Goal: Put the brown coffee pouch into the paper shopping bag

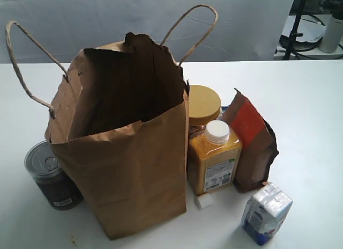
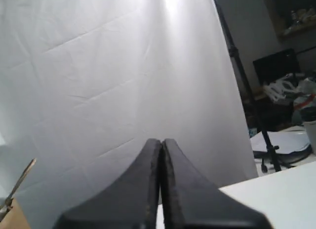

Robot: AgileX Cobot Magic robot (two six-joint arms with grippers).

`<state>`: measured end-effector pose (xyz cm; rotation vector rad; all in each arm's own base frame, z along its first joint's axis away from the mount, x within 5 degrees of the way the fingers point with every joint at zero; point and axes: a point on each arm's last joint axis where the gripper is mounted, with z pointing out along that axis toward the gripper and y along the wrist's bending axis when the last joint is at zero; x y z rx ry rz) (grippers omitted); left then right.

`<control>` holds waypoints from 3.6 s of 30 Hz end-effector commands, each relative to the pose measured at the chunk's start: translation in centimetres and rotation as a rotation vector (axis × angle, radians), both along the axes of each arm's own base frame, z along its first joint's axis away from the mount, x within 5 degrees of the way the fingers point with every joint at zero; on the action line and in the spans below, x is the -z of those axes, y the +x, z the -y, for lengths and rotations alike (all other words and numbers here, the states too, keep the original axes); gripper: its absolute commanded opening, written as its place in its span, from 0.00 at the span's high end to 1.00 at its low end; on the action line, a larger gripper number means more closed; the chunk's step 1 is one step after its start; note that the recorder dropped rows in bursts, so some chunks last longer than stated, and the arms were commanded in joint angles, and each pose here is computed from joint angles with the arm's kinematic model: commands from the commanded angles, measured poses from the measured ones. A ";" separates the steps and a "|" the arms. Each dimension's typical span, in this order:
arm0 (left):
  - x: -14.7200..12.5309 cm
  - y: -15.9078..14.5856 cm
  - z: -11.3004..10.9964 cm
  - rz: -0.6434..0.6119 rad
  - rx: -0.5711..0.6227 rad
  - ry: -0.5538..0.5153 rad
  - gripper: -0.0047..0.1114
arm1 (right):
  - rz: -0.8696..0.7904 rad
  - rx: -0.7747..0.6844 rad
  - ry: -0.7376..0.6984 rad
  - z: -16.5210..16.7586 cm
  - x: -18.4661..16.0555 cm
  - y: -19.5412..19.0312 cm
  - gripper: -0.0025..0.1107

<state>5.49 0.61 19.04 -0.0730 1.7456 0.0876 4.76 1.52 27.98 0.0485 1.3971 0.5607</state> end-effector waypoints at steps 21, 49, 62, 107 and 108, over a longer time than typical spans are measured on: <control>0.1 0.0 0.0 0.004 -0.004 0.001 0.96 | -1.062 -0.606 -0.777 -12.2 -8.0 17.6 0.98; 0.1 0.0 0.0 0.004 -0.004 0.001 0.96 | -1.399 -0.625 -1.060 -20.1 4.7 23.5 0.71; 0.1 0.0 0.0 0.004 -0.004 0.001 0.96 | -1.266 -0.569 -1.057 -19.0 0.9 22.8 0.98; 0.1 0.0 0.0 0.004 -0.004 0.001 0.96 | 0.004 -0.903 -0.383 -12.1 -23.6 5.2 0.98; 0.1 0.0 0.0 0.004 -0.004 0.001 0.96 | -0.002 -0.927 -0.374 -12.6 -23.4 5.6 0.98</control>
